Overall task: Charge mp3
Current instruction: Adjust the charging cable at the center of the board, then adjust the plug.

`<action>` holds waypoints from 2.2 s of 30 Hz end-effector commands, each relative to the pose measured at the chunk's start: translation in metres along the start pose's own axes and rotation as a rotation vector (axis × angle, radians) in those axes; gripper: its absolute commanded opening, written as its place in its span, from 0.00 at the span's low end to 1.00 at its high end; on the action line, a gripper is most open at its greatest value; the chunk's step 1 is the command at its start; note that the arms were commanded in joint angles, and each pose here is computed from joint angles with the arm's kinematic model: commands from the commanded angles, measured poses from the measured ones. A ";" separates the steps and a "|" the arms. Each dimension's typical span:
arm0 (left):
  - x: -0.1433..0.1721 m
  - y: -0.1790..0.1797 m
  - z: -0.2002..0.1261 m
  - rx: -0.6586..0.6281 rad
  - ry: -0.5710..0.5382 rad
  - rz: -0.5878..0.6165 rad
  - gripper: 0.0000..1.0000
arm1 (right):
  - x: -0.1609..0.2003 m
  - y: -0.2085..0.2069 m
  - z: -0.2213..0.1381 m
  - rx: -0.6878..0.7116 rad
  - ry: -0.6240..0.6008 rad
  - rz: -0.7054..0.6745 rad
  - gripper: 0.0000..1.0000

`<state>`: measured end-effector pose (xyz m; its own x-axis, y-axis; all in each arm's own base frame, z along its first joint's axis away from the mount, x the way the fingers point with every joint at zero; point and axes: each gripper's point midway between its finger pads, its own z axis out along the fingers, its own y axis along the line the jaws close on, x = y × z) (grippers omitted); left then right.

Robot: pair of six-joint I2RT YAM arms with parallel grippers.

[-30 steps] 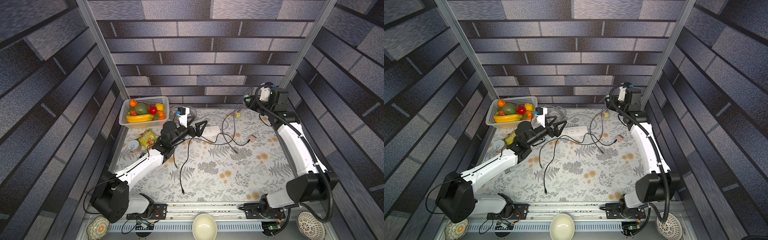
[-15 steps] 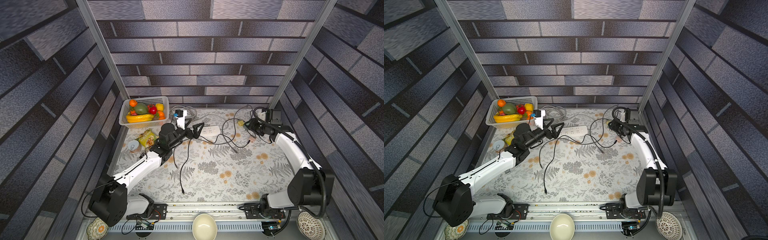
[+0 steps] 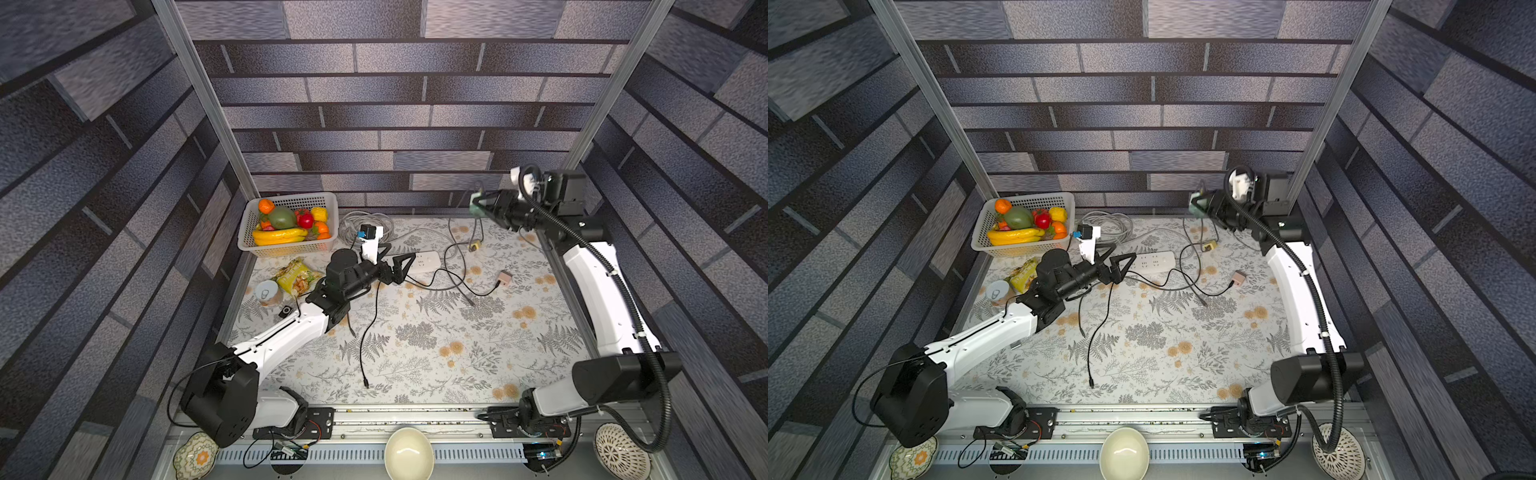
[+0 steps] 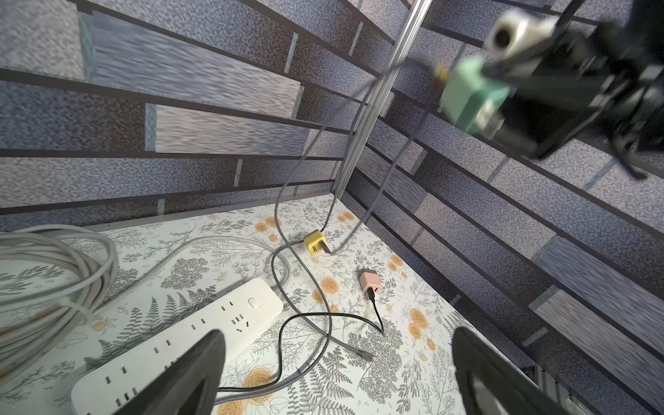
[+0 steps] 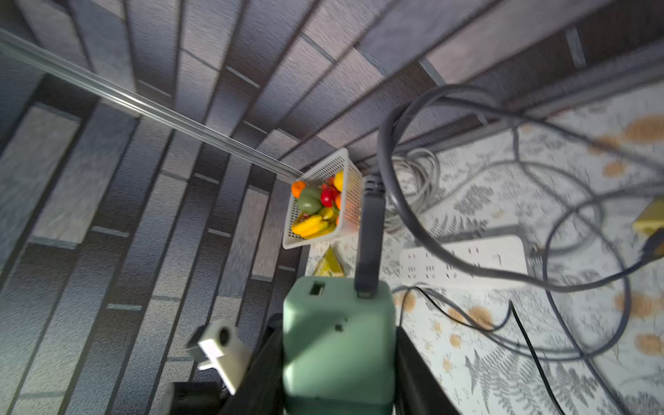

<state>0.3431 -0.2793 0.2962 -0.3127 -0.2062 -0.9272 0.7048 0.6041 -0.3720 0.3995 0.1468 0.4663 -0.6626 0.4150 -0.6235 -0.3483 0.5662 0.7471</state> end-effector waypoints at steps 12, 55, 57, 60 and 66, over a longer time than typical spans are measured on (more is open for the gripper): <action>-0.012 -0.016 0.004 0.040 -0.009 0.025 1.00 | -0.134 0.033 -0.007 -0.295 -0.140 0.188 0.10; 0.048 -0.074 0.144 0.422 0.296 -0.242 0.91 | 0.204 -0.197 -0.050 0.348 0.227 0.262 0.13; 0.060 -0.076 0.143 0.427 0.325 -0.271 0.92 | 0.195 -0.191 -0.051 0.340 0.189 0.263 0.13; 0.068 -0.077 0.135 0.440 0.331 -0.357 0.96 | 0.188 -0.190 -0.049 0.335 0.165 0.276 0.13; 0.088 -0.098 0.124 0.503 0.299 -0.376 0.99 | 0.186 -0.194 -0.038 0.312 0.156 0.316 0.14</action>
<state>0.3443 -0.4459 0.2168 -0.7298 -0.0381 -0.6826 0.6659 0.1866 -0.7223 0.3117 0.0826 0.2089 -0.8099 0.4937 -0.3169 0.1019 0.6504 0.7528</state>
